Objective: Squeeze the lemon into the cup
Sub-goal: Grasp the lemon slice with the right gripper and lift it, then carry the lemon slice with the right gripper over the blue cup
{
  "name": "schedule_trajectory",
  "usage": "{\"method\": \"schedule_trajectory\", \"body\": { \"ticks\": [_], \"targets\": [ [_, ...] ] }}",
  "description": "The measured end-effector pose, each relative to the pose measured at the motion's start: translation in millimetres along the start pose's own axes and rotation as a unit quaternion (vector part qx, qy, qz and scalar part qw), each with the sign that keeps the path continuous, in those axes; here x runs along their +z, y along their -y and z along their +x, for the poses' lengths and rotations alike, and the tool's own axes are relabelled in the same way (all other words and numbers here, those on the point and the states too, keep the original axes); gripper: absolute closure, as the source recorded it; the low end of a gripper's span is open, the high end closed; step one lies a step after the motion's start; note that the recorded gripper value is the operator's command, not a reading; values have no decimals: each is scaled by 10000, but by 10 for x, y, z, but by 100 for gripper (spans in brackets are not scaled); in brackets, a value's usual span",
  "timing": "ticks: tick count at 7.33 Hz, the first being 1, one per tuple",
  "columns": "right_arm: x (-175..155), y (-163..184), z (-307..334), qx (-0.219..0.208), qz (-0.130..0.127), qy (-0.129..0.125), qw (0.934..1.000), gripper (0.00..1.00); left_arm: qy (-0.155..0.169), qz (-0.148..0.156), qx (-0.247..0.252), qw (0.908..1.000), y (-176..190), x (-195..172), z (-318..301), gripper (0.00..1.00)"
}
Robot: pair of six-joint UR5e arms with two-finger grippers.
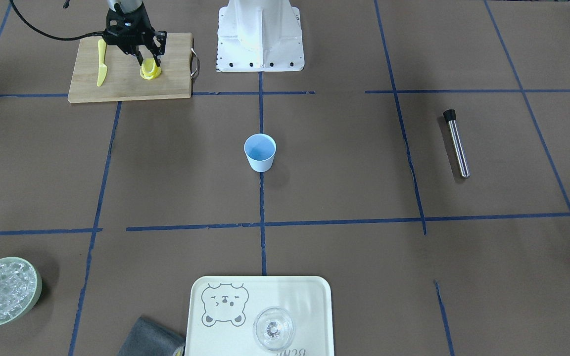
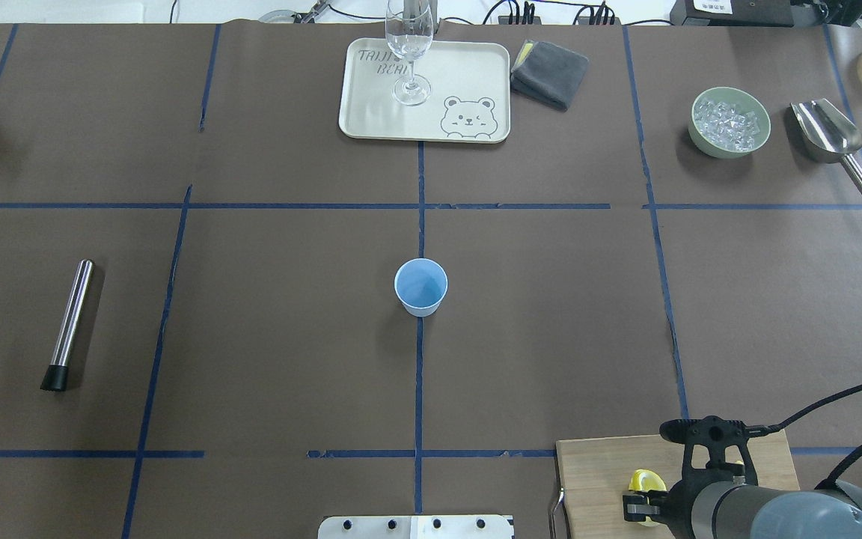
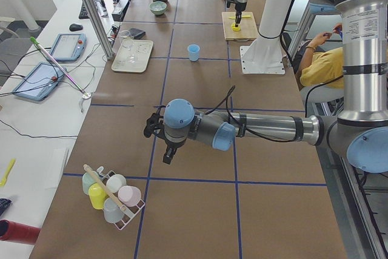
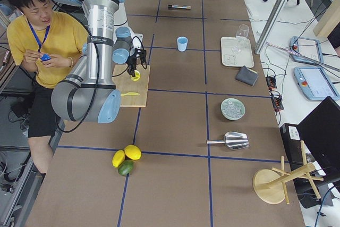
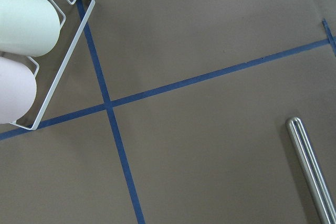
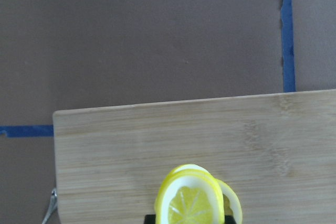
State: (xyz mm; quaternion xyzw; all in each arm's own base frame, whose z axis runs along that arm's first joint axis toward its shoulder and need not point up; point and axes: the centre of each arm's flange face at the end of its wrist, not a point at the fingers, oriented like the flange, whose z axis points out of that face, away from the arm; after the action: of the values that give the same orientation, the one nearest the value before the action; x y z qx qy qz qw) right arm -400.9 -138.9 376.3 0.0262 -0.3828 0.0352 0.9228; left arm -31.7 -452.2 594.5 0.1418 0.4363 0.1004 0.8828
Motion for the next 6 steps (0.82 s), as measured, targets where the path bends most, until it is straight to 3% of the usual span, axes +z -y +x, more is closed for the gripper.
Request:
{"method": "schedule_trajectory", "body": {
  "ticks": [6],
  "targets": [
    [-243, 199, -14, 174, 168, 177, 9996, 62, -3, 9, -4, 10000, -2, -11, 9, 0]
  ]
}}
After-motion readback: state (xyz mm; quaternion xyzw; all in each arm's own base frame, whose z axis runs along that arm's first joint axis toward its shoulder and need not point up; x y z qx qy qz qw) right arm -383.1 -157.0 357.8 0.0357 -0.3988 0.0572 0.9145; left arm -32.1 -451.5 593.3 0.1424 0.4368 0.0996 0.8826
